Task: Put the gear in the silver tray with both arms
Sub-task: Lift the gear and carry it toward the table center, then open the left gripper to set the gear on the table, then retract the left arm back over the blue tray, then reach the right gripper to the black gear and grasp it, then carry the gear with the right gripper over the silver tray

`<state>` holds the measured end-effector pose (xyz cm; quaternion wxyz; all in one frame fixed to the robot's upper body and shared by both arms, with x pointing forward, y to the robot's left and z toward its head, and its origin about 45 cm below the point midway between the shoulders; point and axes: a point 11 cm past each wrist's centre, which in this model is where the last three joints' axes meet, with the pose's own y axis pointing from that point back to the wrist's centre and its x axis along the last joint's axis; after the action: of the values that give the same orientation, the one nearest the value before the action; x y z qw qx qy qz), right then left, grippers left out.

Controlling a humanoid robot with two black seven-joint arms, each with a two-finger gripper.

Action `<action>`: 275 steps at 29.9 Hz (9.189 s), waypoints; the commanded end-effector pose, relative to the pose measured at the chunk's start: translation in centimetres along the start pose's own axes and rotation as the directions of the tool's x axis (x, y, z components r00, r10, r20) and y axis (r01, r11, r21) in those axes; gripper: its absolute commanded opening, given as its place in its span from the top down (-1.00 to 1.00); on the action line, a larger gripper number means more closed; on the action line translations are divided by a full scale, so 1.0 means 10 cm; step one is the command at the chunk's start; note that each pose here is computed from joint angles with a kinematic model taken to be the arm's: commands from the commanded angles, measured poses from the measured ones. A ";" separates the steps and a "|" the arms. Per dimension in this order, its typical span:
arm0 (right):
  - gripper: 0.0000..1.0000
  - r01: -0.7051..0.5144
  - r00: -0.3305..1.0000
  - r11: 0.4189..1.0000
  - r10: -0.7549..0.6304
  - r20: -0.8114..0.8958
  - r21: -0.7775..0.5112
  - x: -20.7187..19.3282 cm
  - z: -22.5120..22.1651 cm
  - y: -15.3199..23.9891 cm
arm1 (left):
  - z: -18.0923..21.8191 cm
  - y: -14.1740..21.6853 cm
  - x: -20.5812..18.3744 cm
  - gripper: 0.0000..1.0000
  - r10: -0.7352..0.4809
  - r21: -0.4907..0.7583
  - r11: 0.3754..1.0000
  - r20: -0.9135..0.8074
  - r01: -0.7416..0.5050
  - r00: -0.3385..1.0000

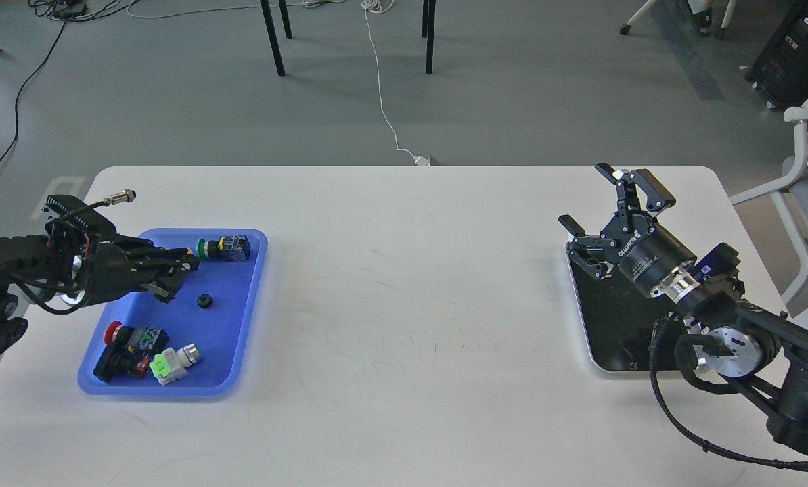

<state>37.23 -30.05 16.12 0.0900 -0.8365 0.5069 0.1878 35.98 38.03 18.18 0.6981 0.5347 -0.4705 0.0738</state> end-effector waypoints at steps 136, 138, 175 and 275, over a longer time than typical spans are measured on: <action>-0.98 0.024 -0.532 0.412 -0.766 -0.360 -0.911 -1.24 0.34 -0.75 | 0.63 -0.05 0.12 -0.96 -0.139 0.317 0.564 -0.874 -0.763 -0.466; -0.97 0.025 -0.575 0.397 -0.745 -0.338 -0.918 -1.36 0.39 -0.80 | 0.64 -0.05 0.13 -0.96 -0.146 0.311 0.561 -0.875 -0.767 -0.462; -0.28 0.010 -0.741 0.389 -0.615 -0.268 -0.921 -1.37 0.73 -0.80 | 0.64 -0.02 0.13 -0.96 -0.160 0.303 0.552 -0.876 -0.777 -0.456; 0.59 -0.326 -0.549 0.550 -0.772 -0.320 -0.769 0.75 -0.40 0.25 | 0.69 -0.04 0.13 -0.96 -0.186 0.295 0.544 -0.870 -0.785 -0.456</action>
<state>38.74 -38.58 17.17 -0.5974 -0.6379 -0.0980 -0.4760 32.92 31.84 18.81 0.7961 -0.2219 0.1278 0.5483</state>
